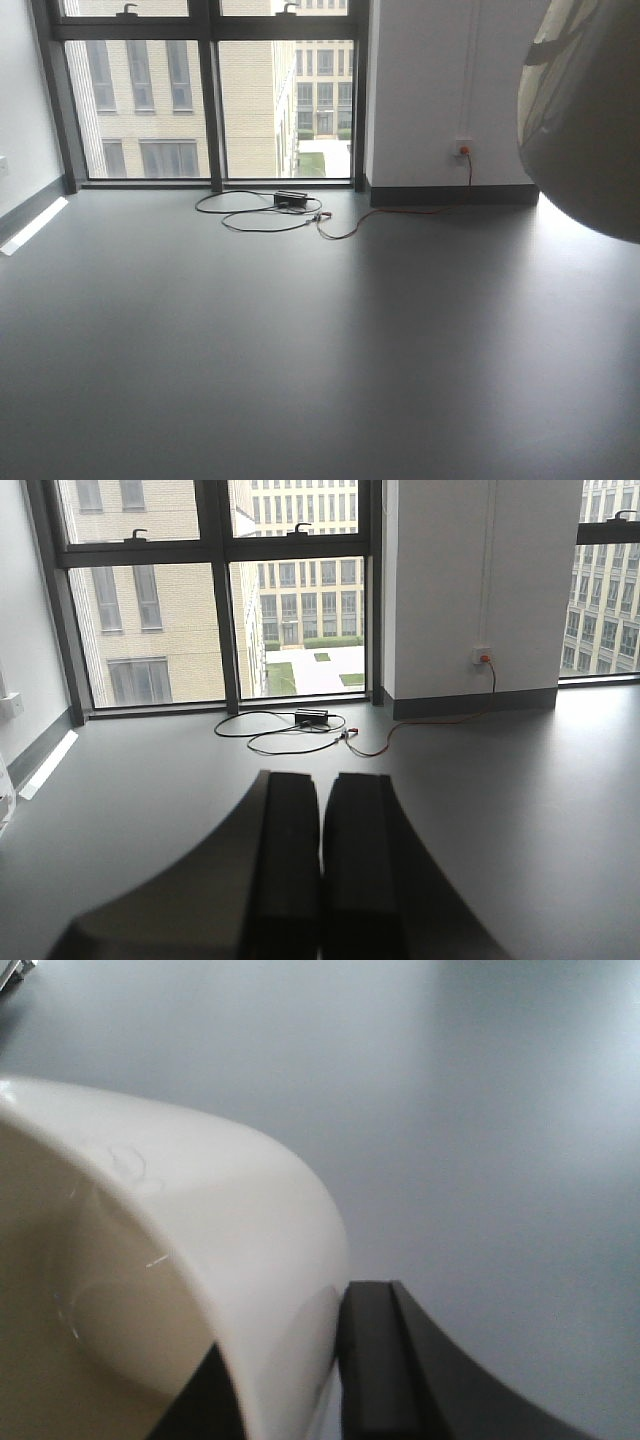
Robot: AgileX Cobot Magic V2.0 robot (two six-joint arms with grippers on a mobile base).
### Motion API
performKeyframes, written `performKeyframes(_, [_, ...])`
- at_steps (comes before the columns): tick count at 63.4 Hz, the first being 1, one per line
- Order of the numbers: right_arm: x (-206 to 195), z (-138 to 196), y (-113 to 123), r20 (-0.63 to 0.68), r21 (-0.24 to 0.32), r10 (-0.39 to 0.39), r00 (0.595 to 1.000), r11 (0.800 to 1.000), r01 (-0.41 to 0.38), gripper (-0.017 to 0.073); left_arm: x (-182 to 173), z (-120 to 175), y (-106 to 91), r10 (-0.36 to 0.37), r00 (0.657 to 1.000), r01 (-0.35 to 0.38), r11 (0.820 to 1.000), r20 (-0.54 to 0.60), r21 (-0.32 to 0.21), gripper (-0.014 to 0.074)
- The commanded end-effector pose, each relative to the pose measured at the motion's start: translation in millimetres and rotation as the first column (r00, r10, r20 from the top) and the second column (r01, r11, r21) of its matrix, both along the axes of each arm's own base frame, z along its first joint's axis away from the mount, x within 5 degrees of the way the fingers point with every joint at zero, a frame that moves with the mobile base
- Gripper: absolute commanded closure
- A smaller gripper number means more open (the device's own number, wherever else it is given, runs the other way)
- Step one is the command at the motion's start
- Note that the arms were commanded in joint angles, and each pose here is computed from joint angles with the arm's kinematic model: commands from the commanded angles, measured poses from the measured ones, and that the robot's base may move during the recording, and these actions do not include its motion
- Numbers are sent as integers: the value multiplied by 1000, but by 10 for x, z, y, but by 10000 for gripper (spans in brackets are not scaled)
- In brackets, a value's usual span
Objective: Move white bin to right shelf second layer
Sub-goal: 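Turn the base toward the rack of blue bins, then drive the base up to the blue-bin rack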
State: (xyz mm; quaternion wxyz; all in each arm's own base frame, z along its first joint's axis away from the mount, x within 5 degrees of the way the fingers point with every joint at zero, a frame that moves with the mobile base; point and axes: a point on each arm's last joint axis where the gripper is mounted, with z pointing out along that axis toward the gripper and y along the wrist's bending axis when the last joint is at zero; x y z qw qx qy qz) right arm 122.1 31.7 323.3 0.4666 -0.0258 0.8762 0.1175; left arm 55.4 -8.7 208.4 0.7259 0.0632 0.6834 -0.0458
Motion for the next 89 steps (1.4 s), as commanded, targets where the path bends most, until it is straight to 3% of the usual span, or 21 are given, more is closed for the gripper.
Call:
performKeyframes(1, [35, 172, -2, 115, 31, -13, 993, 999, 10, 504, -5, -22, 5, 3, 998, -1, 1000, 70, -27, 509])
performKeyframes(89, [35, 172, -2, 115, 31, -13, 993, 999, 10, 504, -5, -22, 5, 3, 998, -1, 1000, 70, -27, 509])
